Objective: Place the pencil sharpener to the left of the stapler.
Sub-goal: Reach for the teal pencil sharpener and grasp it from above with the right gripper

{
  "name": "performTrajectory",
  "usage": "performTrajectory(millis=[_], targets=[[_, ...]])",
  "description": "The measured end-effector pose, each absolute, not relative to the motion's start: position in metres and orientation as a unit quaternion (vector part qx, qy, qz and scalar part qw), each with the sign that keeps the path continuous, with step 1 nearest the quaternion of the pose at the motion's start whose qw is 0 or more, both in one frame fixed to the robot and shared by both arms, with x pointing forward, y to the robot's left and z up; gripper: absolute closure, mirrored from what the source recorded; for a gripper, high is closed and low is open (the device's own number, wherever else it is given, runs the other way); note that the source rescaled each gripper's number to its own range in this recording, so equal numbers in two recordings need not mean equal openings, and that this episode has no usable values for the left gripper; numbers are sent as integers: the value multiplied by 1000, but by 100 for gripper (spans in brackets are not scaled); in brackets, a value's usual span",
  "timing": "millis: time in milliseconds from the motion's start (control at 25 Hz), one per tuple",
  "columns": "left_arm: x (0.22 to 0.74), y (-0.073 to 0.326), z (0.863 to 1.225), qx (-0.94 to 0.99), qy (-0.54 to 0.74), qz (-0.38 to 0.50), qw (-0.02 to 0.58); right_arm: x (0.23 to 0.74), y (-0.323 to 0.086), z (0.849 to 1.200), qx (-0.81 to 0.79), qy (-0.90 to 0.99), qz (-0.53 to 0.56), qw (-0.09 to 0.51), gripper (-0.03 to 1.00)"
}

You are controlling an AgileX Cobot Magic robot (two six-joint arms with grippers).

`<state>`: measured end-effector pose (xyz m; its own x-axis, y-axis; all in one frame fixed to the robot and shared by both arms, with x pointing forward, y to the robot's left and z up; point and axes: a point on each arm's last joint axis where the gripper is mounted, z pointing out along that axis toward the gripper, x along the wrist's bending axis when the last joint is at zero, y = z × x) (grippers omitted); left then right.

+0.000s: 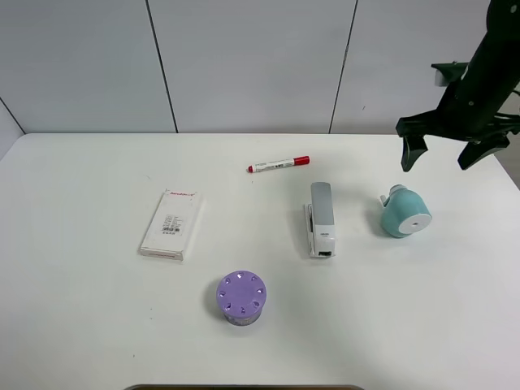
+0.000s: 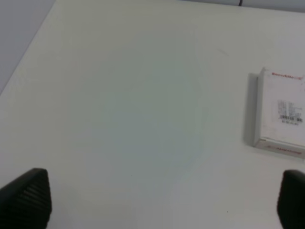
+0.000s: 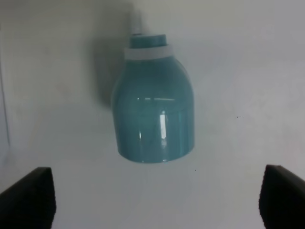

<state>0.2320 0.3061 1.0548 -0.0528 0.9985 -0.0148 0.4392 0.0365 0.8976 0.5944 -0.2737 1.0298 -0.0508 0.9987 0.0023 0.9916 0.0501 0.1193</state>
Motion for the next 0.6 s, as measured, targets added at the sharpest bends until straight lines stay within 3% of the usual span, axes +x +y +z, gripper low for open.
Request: performTrajectory(millis=[600], targets=[[232, 306, 1055, 581, 618, 379, 369, 612, -271, 968, 668, 744, -11, -25, 16]])
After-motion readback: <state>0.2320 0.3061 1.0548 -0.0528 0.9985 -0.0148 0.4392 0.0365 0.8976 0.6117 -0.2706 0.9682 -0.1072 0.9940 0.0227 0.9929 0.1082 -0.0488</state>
